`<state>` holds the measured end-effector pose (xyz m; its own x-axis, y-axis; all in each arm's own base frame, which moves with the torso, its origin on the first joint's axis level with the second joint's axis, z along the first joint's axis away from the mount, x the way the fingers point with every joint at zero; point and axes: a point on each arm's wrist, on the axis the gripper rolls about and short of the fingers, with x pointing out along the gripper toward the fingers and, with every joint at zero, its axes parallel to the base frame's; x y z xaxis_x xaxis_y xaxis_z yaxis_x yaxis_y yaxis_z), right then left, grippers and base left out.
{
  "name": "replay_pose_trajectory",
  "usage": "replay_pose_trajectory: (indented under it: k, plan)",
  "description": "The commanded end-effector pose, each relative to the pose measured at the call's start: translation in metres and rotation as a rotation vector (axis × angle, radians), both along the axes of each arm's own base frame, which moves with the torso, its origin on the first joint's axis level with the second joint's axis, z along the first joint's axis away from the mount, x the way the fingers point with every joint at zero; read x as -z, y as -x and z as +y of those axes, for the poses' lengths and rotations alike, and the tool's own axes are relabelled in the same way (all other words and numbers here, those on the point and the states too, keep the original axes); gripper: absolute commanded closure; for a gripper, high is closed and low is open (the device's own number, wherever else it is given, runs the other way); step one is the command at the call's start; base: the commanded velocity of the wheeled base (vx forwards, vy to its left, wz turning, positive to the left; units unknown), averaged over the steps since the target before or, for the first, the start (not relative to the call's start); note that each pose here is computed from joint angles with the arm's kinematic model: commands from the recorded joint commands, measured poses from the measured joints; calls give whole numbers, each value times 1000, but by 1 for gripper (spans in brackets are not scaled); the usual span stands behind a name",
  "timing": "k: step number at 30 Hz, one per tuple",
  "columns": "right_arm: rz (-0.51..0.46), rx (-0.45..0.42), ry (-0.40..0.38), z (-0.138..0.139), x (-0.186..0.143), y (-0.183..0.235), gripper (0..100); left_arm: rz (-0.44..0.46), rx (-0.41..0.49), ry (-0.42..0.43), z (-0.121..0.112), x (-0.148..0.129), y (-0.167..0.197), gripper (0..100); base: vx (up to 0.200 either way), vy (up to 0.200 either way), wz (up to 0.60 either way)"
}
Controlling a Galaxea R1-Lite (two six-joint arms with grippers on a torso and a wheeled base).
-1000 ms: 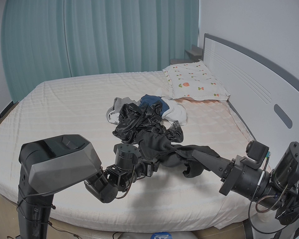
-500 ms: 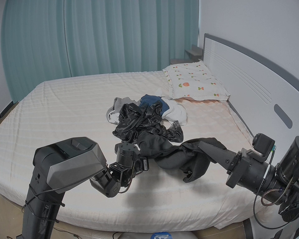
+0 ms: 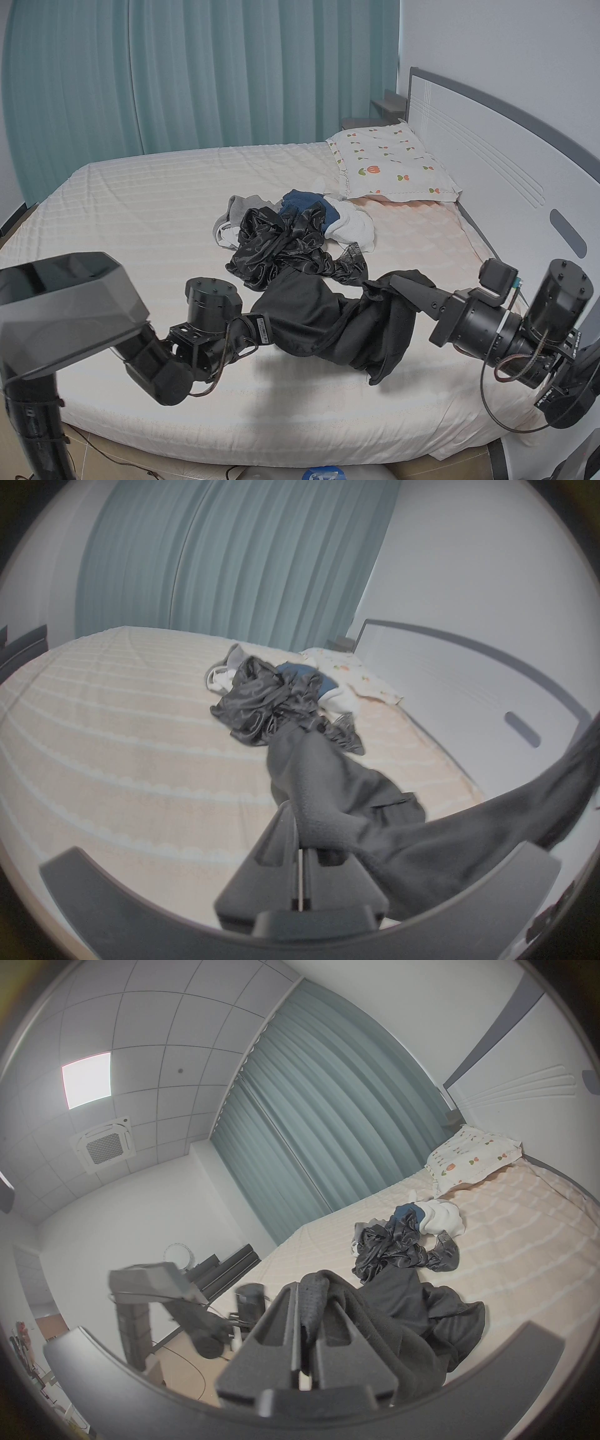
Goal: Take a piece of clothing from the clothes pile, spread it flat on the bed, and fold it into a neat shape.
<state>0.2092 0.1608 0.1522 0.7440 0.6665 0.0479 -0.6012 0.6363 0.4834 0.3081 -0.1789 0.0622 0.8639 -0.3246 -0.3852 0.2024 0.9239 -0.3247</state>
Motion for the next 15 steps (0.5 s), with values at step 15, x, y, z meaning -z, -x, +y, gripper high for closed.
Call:
replay_pose_trajectory:
  k: [15]
  plan:
    - [-29,187,-40,2,11,-38,100,-160,85,166,51,-90,104,100,0,0,0]
